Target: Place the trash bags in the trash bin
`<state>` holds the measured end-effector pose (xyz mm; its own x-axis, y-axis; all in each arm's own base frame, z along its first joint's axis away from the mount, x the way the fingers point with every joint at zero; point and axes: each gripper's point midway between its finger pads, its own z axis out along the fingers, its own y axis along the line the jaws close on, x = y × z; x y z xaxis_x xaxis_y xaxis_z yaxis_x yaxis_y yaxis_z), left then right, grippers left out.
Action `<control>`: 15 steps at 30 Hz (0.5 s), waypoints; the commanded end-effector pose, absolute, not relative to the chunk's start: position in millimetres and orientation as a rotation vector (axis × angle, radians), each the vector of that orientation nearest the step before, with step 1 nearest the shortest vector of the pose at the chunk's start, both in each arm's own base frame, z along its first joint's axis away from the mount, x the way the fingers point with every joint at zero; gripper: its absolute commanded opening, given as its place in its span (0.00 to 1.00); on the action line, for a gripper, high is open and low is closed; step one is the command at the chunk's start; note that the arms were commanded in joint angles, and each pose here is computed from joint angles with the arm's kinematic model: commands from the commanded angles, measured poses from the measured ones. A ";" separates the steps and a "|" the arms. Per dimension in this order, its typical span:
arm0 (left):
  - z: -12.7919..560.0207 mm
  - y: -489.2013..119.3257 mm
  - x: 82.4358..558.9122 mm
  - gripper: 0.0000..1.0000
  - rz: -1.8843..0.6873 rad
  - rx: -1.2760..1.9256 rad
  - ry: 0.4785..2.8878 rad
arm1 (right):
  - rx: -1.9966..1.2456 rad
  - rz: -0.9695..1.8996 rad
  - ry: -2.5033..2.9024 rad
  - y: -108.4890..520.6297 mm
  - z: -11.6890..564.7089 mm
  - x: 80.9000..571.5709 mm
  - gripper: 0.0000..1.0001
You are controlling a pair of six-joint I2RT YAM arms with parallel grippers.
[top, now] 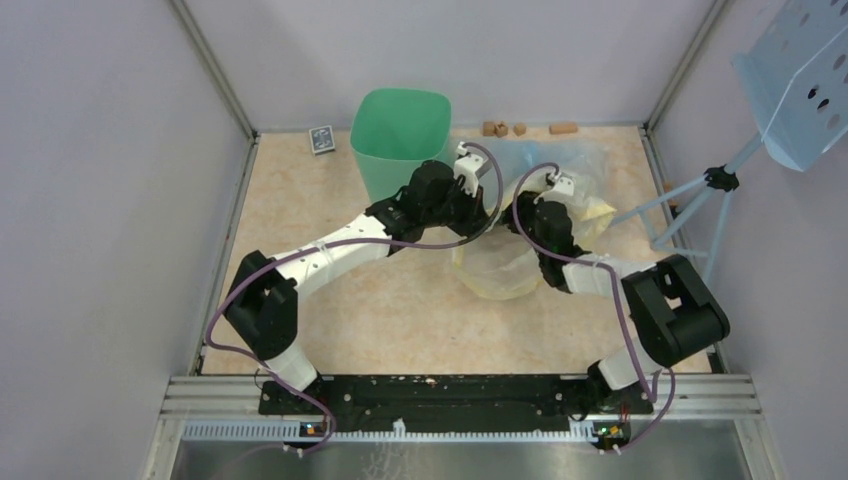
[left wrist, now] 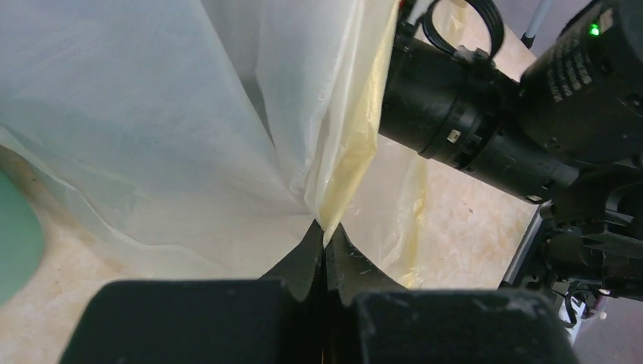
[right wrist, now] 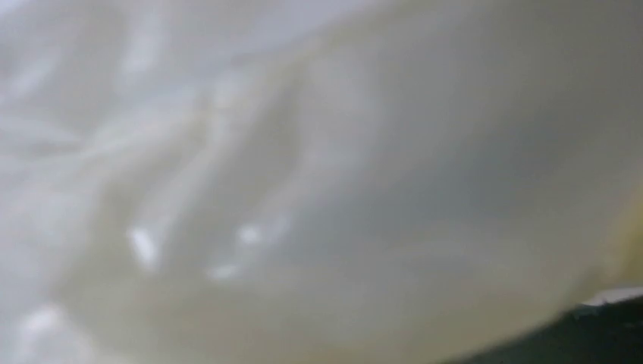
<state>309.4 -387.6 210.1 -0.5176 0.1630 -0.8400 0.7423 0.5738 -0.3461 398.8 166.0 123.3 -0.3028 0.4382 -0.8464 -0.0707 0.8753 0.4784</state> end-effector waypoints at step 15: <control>218.5 -376.1 344.4 0.00 -0.912 0.598 1.985 | 0.709 0.311 1.872 137.1 84.5 477.2 0.75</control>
